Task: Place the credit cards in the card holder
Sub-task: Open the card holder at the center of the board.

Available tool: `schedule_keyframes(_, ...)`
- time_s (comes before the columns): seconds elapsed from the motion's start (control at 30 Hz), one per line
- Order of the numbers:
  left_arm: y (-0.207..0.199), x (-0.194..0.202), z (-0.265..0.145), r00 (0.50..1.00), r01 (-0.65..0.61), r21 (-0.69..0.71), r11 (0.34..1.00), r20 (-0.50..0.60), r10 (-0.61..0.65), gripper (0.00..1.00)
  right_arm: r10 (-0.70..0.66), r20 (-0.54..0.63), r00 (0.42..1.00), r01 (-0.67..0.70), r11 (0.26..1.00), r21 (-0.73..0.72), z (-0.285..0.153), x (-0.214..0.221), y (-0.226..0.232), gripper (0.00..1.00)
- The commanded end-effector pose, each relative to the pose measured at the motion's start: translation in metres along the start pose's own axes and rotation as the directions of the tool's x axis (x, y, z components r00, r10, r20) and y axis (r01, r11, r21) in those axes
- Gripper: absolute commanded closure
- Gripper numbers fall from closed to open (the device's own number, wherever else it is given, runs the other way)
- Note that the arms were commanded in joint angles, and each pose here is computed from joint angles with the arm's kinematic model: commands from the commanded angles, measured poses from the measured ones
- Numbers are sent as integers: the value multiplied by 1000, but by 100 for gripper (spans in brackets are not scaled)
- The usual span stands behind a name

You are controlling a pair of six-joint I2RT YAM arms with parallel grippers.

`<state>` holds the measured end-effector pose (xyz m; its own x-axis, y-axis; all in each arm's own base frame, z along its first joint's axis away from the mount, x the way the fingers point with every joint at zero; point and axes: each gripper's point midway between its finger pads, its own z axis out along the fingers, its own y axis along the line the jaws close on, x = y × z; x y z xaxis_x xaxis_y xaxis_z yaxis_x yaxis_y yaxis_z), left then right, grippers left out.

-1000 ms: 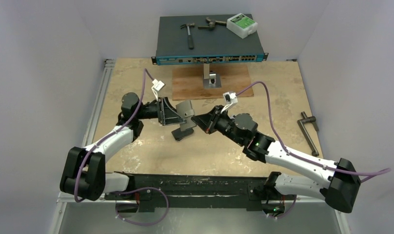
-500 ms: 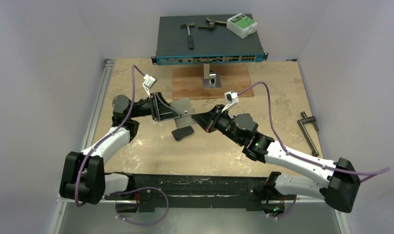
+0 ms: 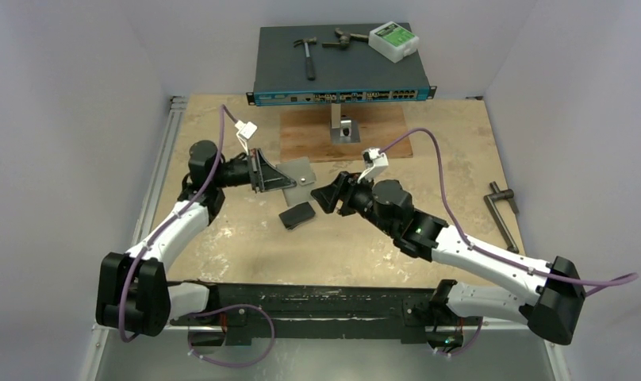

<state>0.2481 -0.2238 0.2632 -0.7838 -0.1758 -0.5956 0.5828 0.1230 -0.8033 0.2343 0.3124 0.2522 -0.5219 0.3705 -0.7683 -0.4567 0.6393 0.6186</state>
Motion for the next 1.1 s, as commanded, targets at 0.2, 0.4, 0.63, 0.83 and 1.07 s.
schedule_keyframes(0.2,47,9,-16,978,-192,-399,897,-152,141,100,-87,-60,994,98,974,206,22,-18,8,34)
schedule_keyframes(0.4,35,8,-28,950,-302,-449,841,-220,224,100,-27,-101,995,47,980,194,40,-11,29,35)
schedule_keyframes(0.63,9,8,-39,893,-443,-435,784,-289,344,100,58,-90,994,-40,982,185,45,-10,42,36)
schedule_keyframes(0.83,-5,12,-30,868,-493,-407,769,-292,402,100,66,-89,994,-48,981,185,50,-4,51,39)
schedule_keyframes(1.07,-2,3,-33,855,-519,-452,725,-274,441,100,85,-121,989,-58,976,209,54,10,51,43)
